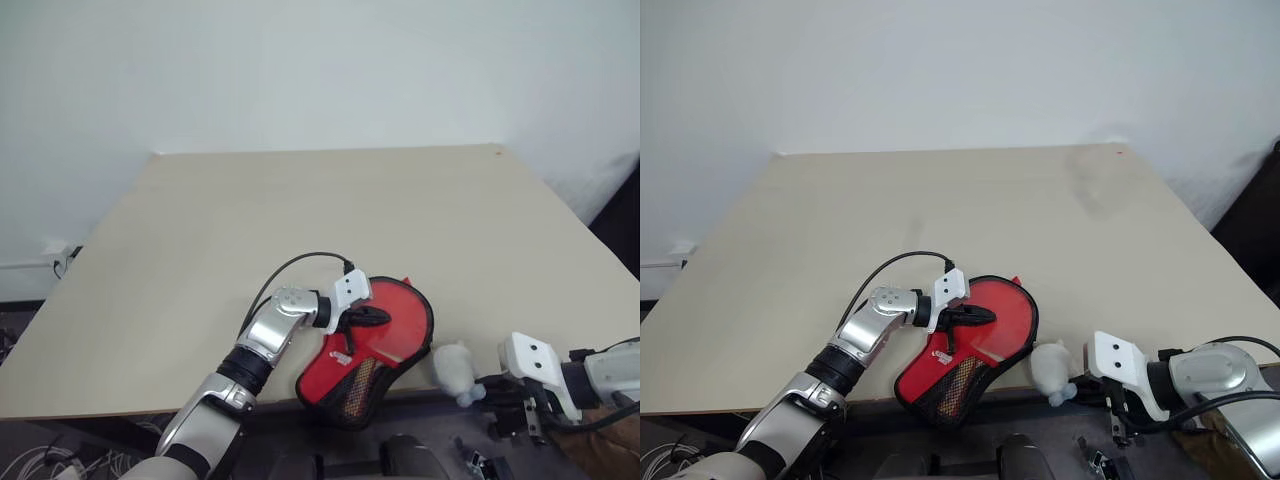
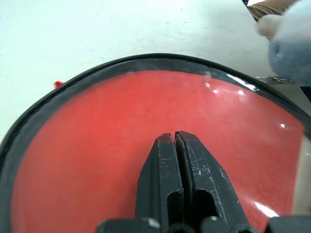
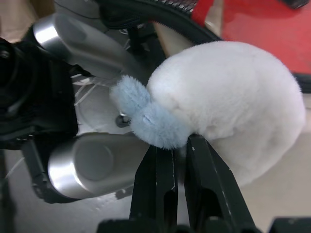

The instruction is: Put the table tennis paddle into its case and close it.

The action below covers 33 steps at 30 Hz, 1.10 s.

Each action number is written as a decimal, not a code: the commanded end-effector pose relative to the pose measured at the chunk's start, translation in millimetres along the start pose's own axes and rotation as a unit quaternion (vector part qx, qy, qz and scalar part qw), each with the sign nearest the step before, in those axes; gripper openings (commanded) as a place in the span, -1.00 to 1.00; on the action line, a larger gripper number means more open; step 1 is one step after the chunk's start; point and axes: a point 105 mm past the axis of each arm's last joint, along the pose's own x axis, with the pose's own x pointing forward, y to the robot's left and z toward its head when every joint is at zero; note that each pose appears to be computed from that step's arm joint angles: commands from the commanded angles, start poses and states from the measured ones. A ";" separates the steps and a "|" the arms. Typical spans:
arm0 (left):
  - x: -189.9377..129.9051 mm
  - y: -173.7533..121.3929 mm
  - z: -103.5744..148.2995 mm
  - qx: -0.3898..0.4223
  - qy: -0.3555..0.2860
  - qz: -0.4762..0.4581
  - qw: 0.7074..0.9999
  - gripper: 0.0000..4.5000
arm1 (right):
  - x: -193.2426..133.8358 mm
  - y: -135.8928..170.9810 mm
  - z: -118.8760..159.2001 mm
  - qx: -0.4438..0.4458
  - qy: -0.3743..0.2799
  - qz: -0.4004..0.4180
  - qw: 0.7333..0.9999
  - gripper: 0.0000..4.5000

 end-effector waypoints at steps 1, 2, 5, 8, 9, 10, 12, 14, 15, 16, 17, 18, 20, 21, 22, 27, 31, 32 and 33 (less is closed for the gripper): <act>0.8 -3.1 -25.3 -0.018 0.050 -0.002 0.999 -1.00 | 11.0 25.3 9.7 0.016 -0.032 0.065 0.997 -1.00; 1.1 -3.2 -25.3 -0.018 0.050 -0.003 0.999 -1.00 | 11.7 26.3 10.6 0.019 -0.036 0.067 0.997 -1.00; 1.9 -3.7 -25.4 -0.018 0.051 -0.004 0.999 -1.00 | 14.3 29.9 15.5 0.031 -0.052 0.074 0.995 -1.00; 2.2 -4.2 -26.2 -0.018 0.052 -0.005 0.998 -1.00 | 16.4 31.7 17.5 0.047 -0.063 0.077 0.994 -1.00; 2.1 -4.3 -26.5 -0.018 0.053 -0.005 0.998 -1.00 | 16.6 33.4 18.6 0.053 -0.068 0.080 0.993 -1.00; 2.0 -4.4 -26.7 -0.018 0.053 -0.005 0.998 -1.00 | 16.5 35.1 20.1 0.057 -0.074 0.083 0.992 -1.00; 2.1 -4.8 -26.9 -0.018 0.053 -0.006 0.998 -1.00 | 16.0 38.1 25.4 0.064 -0.090 0.089 0.990 -1.00; 2.5 -5.3 -27.1 -0.018 0.053 -0.007 0.998 -1.00 | 15.1 39.5 33.7 0.072 -0.115 0.093 0.986 -1.00; 2.8 -5.5 -27.1 -0.018 0.053 -0.007 0.998 -1.00 | 14.6 40.0 37.4 0.076 -0.125 0.096 0.985 -1.00; 3.0 -5.7 -27.1 -0.018 0.053 -0.008 0.998 -1.00 | 14.4 41.1 40.7 0.078 -0.132 0.099 0.983 -1.00; 3.2 -5.8 -27.0 -0.017 0.053 -0.008 0.998 -1.00 | 14.2 42.4 43.2 0.080 -0.137 0.102 0.982 -1.00; 3.5 -5.9 -27.0 -0.017 0.053 -0.009 0.998 -1.00 | 14.1 43.7 45.0 0.082 -0.140 0.105 0.981 -1.00; 3.9 -6.1 -26.8 -0.016 0.054 -0.010 0.998 -1.00 | 13.9 46.4 48.6 0.086 -0.145 0.109 0.980 -1.00; 4.1 -6.1 -26.7 -0.016 0.054 -0.010 0.998 -1.00 | 13.7 47.3 49.8 0.088 -0.146 0.110 0.979 -1.00; 4.3 -6.2 -26.6 -0.016 0.054 -0.010 0.998 -1.00 | 13.4 48.3 50.5 0.090 -0.148 0.111 0.979 -1.00; 4.9 -6.3 -26.5 -0.016 0.054 -0.012 0.998 -1.00 | 11.2 55.5 50.2 0.107 -0.154 0.125 0.974 -1.00; 5.1 -6.0 -26.4 -0.015 0.054 -0.012 0.998 -1.00 | 11.4 61.4 45.9 0.118 -0.154 0.137 0.971 -1.00; 5.0 -5.9 -26.5 -0.015 0.055 -0.012 0.998 -1.00 | 11.6 63.0 45.3 0.121 -0.154 0.141 0.970 -1.00; 4.9 -5.8 -26.6 -0.015 0.055 -0.012 0.998 -1.00 | 11.9 64.4 44.8 0.123 -0.155 0.145 0.969 -1.00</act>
